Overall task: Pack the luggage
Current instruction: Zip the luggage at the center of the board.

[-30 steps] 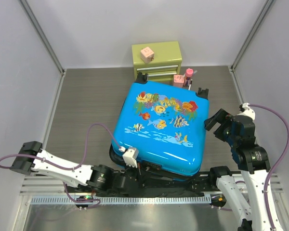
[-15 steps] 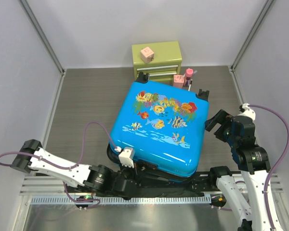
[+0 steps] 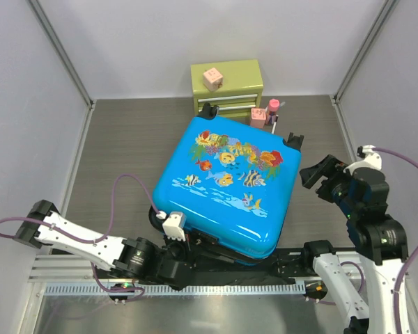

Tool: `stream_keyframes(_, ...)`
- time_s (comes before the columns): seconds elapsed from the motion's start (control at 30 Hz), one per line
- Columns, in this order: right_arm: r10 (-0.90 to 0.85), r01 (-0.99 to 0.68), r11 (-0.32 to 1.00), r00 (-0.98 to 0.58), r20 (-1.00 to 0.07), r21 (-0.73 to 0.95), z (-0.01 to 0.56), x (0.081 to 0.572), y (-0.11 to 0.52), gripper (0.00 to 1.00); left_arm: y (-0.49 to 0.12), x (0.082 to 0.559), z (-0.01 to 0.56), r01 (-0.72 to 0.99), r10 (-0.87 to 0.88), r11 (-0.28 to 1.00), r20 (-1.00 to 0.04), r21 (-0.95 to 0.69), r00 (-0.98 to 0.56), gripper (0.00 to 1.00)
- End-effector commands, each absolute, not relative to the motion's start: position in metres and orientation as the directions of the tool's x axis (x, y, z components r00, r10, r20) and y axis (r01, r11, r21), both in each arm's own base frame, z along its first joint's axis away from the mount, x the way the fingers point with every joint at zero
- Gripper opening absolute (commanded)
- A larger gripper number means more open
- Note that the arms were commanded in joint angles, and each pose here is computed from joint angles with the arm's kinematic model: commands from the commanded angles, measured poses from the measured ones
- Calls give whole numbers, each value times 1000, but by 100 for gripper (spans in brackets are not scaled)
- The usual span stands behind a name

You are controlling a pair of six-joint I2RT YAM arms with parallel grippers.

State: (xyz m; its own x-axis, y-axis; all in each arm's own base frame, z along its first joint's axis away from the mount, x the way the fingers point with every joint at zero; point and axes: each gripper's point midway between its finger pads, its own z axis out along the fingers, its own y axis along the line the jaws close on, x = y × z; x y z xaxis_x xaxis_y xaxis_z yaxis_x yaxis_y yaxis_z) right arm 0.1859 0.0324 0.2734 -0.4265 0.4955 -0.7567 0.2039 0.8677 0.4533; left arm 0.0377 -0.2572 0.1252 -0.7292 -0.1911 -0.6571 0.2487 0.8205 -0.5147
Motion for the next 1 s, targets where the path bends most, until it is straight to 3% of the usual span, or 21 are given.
stream_keyframes(0.0,483,-102,831,-356,-800,546,352,171,71,81,-234,66,130,245,-217,861,-757,-446,-616,0)
stream_keyframes(0.13,480,-257,741,-444,-757,620,352,175,107,77,-230,69,131,246,-245,846,-754,-473,-609,0)
stream_keyframes(0.37,435,-298,742,-468,-769,601,341,192,114,77,-237,68,131,255,-242,845,-760,-471,-603,0)
stream_keyframes(0.47,441,-170,821,-417,-795,545,330,215,90,81,-239,66,128,252,-228,853,-760,-457,-608,0)
stream_keyframes(0.63,441,78,884,-465,-767,461,292,273,60,88,-235,66,125,240,-244,846,-745,-477,-621,0)
stream_keyframes(0.7,467,187,884,-398,-790,428,297,290,39,96,-235,65,124,239,-255,834,-732,-497,-632,0)
stream_keyframes(0.77,485,236,874,-388,-784,425,294,304,34,100,-235,64,122,234,-268,824,-718,-517,-643,0)
stream_keyframes(0.97,491,296,869,-411,-768,396,293,341,31,100,-235,62,113,240,-250,828,-718,-506,-650,0)
